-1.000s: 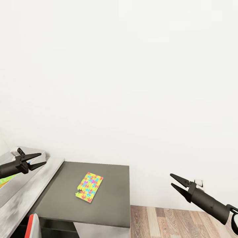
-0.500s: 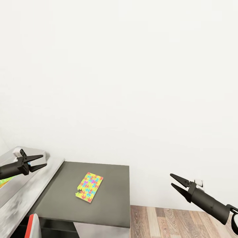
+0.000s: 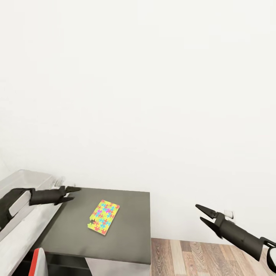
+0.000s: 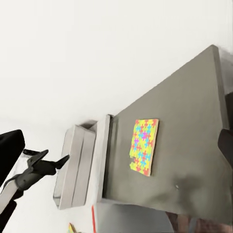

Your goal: Put all the toys in the child's room - the three board games (two on the bed and one on the table), the two jigsaw puzzles on the table, and the tennis ball on the table - inside the toy box on the table in the child's room.

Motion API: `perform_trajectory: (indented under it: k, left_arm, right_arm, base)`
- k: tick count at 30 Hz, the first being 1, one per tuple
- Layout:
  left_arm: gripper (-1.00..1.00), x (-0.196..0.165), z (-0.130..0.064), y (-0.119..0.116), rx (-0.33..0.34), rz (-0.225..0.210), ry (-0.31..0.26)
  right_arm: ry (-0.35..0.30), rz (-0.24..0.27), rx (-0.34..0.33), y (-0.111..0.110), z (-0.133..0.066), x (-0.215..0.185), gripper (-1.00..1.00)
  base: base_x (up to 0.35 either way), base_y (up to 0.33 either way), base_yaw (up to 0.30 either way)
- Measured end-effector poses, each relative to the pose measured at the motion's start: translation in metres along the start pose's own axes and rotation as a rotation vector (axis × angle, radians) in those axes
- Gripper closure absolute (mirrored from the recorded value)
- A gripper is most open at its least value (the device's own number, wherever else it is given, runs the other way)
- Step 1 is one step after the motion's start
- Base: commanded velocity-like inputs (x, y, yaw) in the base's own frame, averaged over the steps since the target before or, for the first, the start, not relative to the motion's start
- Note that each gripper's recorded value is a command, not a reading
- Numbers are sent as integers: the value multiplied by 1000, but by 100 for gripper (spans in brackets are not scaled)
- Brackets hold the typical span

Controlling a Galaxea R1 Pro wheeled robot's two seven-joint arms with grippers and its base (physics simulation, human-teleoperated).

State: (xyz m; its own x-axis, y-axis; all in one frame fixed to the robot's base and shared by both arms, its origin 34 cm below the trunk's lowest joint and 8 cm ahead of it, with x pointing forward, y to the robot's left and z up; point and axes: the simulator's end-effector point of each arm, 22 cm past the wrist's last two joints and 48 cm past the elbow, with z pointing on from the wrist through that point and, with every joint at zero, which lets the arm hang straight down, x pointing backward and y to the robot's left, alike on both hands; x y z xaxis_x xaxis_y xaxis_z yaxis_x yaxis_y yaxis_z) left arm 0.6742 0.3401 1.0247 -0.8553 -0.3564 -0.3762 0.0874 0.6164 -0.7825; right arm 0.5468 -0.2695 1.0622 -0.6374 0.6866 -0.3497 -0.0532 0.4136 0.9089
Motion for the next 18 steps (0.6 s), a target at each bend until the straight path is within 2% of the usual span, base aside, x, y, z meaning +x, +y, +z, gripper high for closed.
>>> perform_trajectory:
  k: [2, 3, 6, 7, 10, 14, 18]
  left_arm:
    - [-100, -8, 13, 0, -56, 17, -4]
    - [-100, -16, 23, 1, -111, 30, -10]
    - [-100, -25, 36, 5, -202, 51, -19]
    - [-100, -30, 42, 10, -258, 61, -30]
    - [-100, -40, 47, 21, -357, 77, -64]
    - [-100, -45, 54, 25, -416, 87, -87]
    - [-100, -52, 57, 26, -439, 109, -122]
  right_arm:
    - [0, 1, 29, -6, 0, 0, -100]
    - [1, 1, 59, -13, 0, 1, -100]
    - [1, 3, 109, -24, 0, 1, -100]
    - [1, 3, 143, -31, -1, 1, -100]
    - [2, 2, 206, -45, -3, 2, -100]
    - [14, -1, 260, -56, -2, 6, -100]
    - [31, -8, 295, -62, 2, 13, -100]
  base:
    - [0, 0, 0]
    - [0, 0, 0]
    - [0, 0, 0]
    - [0, 0, 0]
    - [0, 0, 0]
    - [0, 0, 0]
    - [0, 0, 0]
